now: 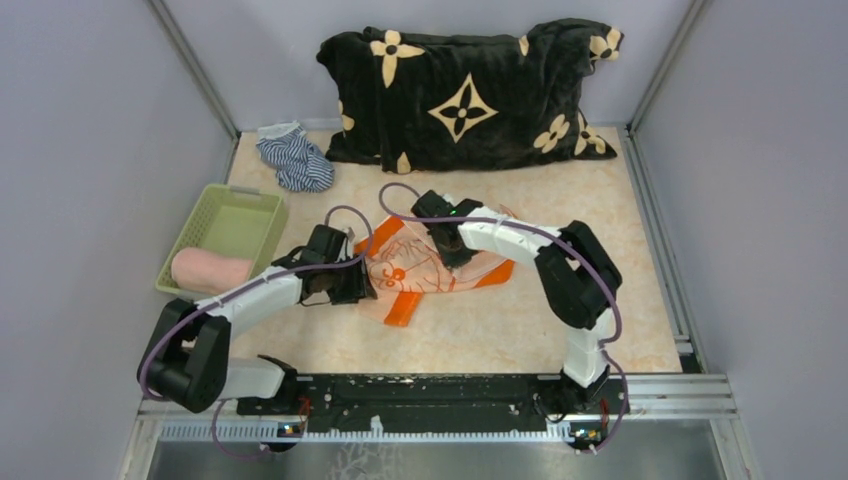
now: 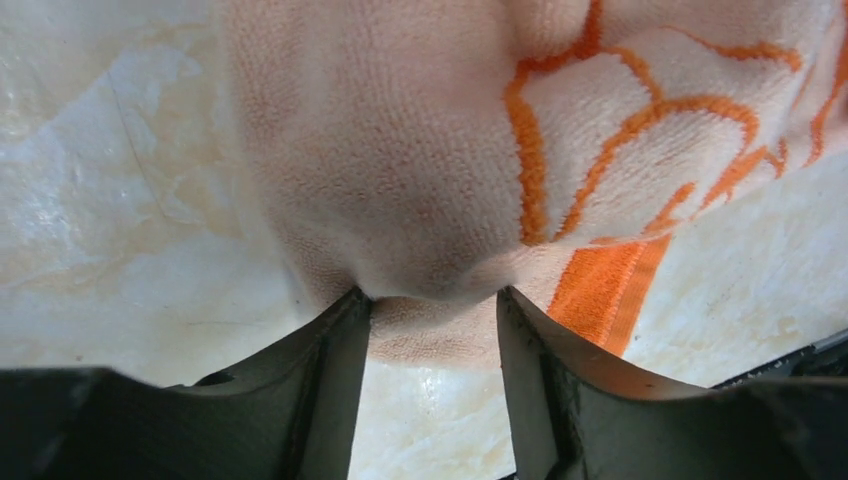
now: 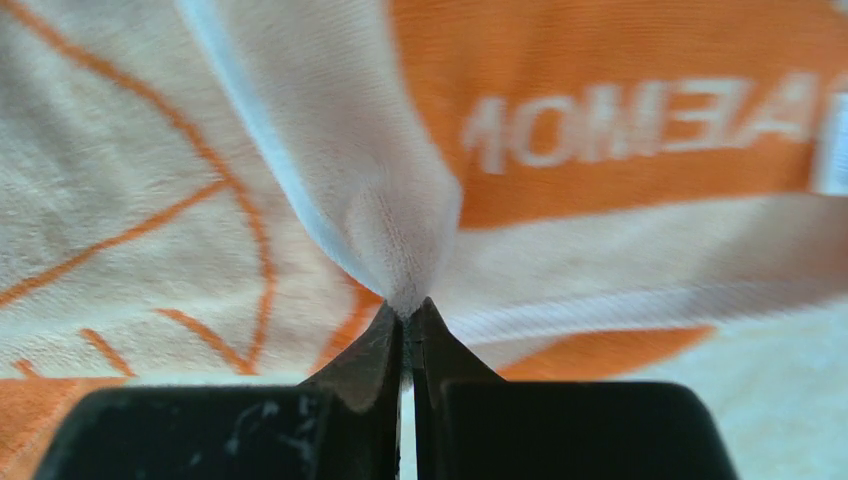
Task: Roll the towels
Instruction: Flatten out the towel at the center of the board.
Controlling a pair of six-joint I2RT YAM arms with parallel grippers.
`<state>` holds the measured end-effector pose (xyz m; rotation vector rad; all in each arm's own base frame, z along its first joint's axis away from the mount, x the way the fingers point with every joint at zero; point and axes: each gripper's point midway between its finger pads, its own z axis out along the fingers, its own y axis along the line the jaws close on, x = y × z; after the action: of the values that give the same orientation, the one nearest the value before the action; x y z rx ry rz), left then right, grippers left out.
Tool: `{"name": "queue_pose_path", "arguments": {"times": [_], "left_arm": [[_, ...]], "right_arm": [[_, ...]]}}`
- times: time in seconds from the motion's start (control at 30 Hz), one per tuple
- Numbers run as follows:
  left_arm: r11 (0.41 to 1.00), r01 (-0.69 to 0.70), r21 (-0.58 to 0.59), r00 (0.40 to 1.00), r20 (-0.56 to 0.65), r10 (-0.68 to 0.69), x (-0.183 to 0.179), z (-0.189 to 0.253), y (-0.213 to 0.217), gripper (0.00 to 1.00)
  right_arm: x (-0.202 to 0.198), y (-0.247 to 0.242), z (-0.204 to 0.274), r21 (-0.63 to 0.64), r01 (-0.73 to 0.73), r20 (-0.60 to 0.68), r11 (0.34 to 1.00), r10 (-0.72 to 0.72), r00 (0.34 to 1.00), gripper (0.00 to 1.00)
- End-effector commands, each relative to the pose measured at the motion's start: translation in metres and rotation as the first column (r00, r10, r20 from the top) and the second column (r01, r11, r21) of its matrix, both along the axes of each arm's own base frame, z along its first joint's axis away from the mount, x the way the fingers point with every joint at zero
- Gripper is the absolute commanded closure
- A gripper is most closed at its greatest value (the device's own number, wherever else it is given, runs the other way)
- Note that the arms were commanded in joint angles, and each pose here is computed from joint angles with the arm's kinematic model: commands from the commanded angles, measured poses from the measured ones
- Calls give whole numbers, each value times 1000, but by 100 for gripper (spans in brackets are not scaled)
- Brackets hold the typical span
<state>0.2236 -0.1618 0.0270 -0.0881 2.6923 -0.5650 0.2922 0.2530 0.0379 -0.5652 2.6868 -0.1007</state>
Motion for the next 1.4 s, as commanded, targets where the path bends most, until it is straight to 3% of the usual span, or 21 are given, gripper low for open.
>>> {"name": "queue_pose_path", "arguments": {"times": [0.0,0.17,0.47,0.57,0.67,0.8,0.9,1.0,1.07,1.17,1.2,1.27,1.37], "left_arm": [[987,-19,158,999,-25,23,-3,-24,24,49],[980,-29,199,1000,3,30,12,-22,27,59],[951,-47,304,993,115,12,64,5,35,100],[942,-76,328,974,227,0,91,48,39,100],[930,-131,344,922,387,-14,113,112,47,100],[930,-188,315,786,616,-50,132,209,53,100],[936,-225,270,697,716,-39,128,268,59,100],[939,-253,235,630,776,-25,114,302,68,100],[945,-241,223,615,788,-30,104,301,70,100],[974,-129,189,696,717,-47,83,256,54,100],[984,-73,163,732,679,-59,72,238,46,95],[996,-15,86,814,580,-38,49,200,33,75],[999,8,-34,884,467,9,18,160,22,61]], "right_arm": [[37,-66,85,4,139,183,990,-137,974,100],[58,-127,153,123,268,300,956,-293,908,100],[69,-169,236,270,301,477,915,-398,784,100],[67,-184,265,290,314,530,904,-425,734,100],[63,-201,303,311,317,608,896,-444,658,100],[59,-220,345,341,307,689,889,-458,562,100],[54,-229,378,357,299,737,885,-463,492,100],[47,-236,403,371,283,779,884,-462,423,100],[46,-236,404,372,269,789,889,-455,412,100],[49,-230,377,368,276,754,888,-459,470,100],[49,-228,366,365,281,739,888,-460,492,100],[47,-224,344,369,284,710,885,-465,529,100],[40,-216,300,359,290,640,887,-460,615,95]]}}
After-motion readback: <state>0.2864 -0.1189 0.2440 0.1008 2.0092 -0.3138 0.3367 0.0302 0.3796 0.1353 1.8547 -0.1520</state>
